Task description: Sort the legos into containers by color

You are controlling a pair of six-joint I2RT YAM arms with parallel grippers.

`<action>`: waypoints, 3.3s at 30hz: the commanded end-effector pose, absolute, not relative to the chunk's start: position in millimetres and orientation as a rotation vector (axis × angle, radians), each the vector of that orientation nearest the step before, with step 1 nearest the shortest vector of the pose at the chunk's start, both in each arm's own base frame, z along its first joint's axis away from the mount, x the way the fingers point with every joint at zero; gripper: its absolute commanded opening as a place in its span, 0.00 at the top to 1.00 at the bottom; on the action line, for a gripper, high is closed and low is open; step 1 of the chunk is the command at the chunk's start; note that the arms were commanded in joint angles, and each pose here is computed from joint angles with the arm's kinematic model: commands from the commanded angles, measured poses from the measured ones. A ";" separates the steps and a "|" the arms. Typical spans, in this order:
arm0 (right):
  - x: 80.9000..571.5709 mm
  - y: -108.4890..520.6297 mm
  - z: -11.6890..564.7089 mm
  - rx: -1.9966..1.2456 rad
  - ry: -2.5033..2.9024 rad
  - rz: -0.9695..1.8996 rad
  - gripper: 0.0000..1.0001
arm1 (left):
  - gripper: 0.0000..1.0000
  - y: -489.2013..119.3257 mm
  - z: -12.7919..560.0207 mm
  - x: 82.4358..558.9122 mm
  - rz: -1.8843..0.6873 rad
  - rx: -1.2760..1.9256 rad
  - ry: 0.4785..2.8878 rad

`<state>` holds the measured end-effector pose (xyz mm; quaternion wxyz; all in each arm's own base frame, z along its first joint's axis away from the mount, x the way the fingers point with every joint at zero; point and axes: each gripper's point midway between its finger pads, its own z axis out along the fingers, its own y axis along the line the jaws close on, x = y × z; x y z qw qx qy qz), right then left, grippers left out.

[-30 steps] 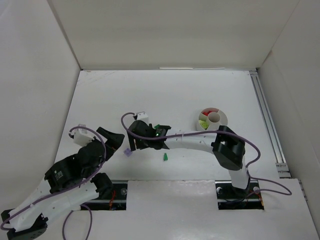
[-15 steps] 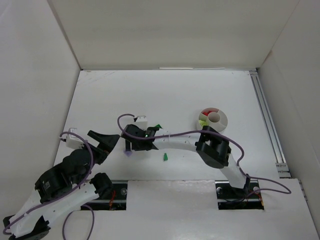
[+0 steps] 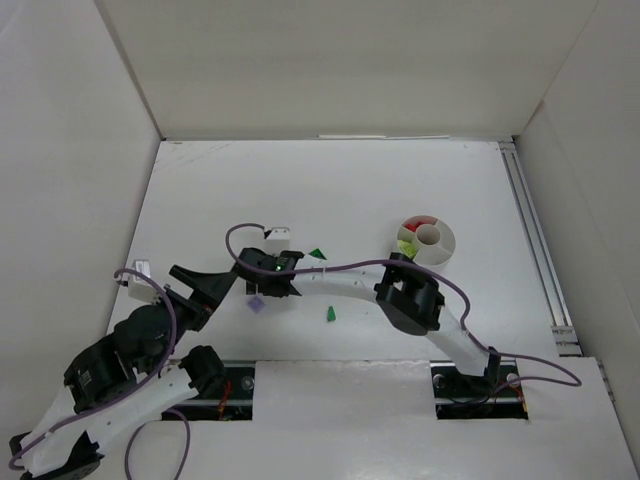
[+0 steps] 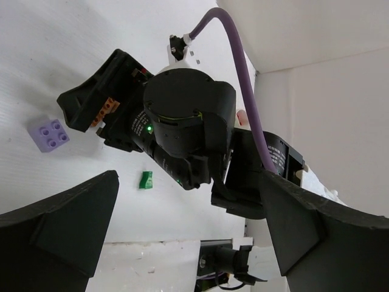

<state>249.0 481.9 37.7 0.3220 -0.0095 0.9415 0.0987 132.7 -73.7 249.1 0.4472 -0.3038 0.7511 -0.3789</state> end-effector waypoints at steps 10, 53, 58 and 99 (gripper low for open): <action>265.7 467.1 15.6 0.049 2.444 0.109 0.16 | 0.01 -72.9 257.1 127.5 -1.033 -0.742 1.808; 324.0 258.5 237.1 -0.154 1.679 0.271 0.79 | 0.01 -73.1 240.3 144.8 -0.844 -0.826 1.866; 335.3 161.4 230.9 -0.037 1.639 0.165 0.78 | 0.01 -85.3 243.7 155.1 -0.826 -0.805 1.863; 336.5 85.6 195.9 0.022 1.642 0.150 0.33 | 0.01 -185.3 189.5 198.2 -0.658 -0.445 2.159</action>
